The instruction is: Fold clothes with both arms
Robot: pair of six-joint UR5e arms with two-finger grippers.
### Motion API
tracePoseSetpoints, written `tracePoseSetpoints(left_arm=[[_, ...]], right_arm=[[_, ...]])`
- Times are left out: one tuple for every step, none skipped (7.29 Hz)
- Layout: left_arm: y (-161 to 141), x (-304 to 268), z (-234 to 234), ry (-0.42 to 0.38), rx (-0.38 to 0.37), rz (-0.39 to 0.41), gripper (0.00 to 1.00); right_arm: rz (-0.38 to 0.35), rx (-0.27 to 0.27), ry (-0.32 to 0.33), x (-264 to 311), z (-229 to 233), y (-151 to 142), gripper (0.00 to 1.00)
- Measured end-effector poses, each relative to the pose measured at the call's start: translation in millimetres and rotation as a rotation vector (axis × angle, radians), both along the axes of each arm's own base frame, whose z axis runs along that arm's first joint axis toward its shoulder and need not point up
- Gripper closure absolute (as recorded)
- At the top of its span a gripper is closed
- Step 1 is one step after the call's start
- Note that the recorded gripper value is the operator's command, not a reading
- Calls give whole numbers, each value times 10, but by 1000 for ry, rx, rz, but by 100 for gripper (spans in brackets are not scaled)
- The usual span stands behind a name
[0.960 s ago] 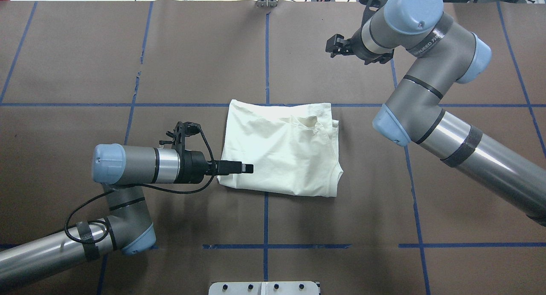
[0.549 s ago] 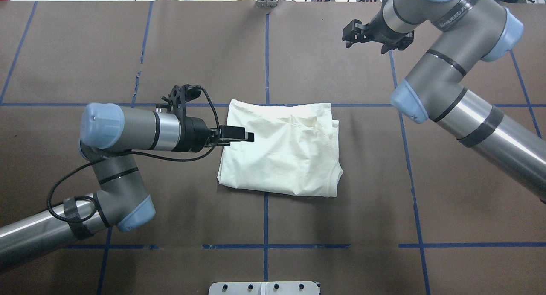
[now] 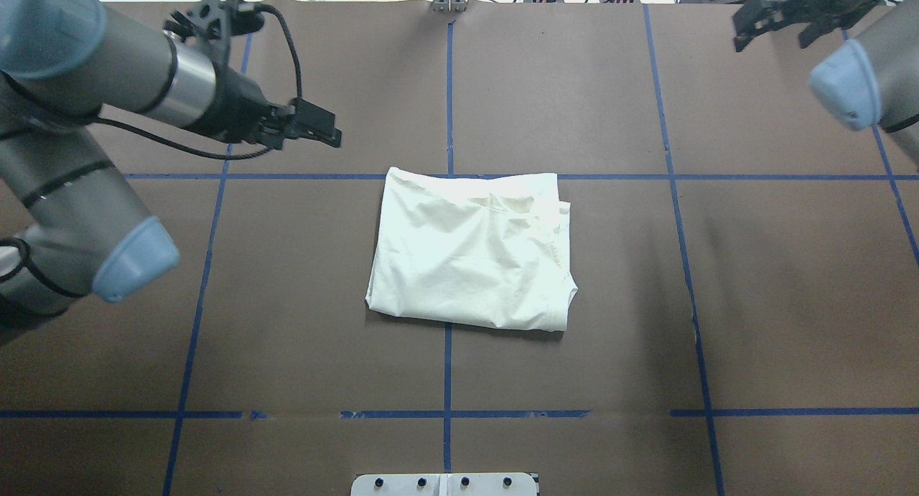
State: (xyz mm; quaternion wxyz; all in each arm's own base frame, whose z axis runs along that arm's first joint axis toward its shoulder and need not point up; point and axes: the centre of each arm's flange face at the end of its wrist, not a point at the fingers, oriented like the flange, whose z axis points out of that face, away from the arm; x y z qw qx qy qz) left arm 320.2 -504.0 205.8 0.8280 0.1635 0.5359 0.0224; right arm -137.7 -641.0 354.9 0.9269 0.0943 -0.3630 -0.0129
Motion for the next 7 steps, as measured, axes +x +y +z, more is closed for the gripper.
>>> tracePoseSetpoints(left_arm=[[-135, -466, 80, -127, 65, 5, 1], [-269, -936, 301, -239, 123, 18, 1], [-383, -1413, 674, -338, 165, 36, 1], [-450, -1854, 1072, -409, 172, 44, 1], [-454, -2244, 1499, -452, 130, 37, 1], [-421, -2524, 1969, -472, 48, 34, 1], [-428, -2833, 2420, -475, -25, 33, 1]], right_arm=[[-54, 15, 33, 483, 318, 41, 0], [-106, 22, 63, 925, 717, 151, 0], [-139, 12, 74, 1350, 1179, 358, 0], [-146, -25, 58, 1648, 1625, 636, 0], [-136, -70, 37, 1844, 2045, 971, 0], [-121, -99, 25, 1970, 2347, 1271, 0], [-102, -126, 16, 2069, 2550, 1512, 0]])
